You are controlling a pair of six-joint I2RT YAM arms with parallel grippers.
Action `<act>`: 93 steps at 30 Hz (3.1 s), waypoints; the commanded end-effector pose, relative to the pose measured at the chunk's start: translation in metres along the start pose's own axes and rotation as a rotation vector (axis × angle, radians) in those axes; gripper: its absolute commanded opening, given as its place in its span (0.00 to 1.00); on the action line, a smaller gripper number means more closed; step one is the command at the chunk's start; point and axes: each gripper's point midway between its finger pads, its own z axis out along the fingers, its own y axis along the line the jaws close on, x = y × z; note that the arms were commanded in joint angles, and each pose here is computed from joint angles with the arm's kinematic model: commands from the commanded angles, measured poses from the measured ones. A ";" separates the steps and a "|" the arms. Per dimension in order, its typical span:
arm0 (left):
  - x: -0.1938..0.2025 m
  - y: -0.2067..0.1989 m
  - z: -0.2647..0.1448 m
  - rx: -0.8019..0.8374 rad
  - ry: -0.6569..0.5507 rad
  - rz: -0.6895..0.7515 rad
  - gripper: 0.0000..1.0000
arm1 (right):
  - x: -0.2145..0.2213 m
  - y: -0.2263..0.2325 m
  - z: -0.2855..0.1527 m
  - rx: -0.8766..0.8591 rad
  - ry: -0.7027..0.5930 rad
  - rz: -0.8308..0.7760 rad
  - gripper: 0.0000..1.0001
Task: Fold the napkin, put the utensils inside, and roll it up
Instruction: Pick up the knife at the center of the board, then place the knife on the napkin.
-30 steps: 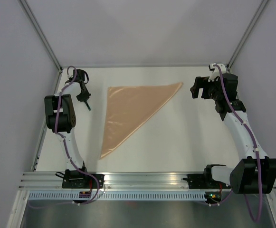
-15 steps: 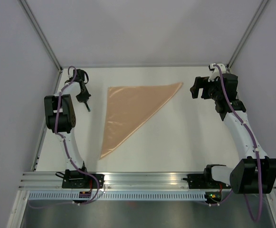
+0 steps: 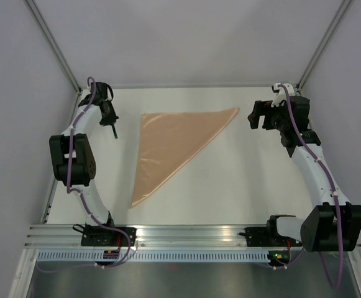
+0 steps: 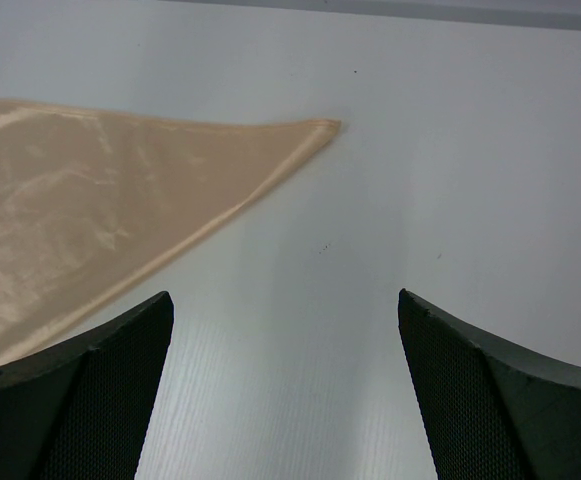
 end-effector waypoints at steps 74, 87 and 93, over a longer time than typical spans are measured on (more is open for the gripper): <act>0.246 -0.260 -0.077 0.763 0.153 0.906 0.02 | -0.014 0.008 0.003 -0.005 -0.022 -0.020 0.98; 0.241 -0.263 -0.079 0.757 0.151 0.901 0.02 | -0.015 0.009 0.002 -0.005 -0.026 -0.020 0.98; 0.240 -0.263 -0.078 0.753 0.153 0.900 0.02 | -0.014 0.009 0.003 -0.006 -0.023 -0.020 0.98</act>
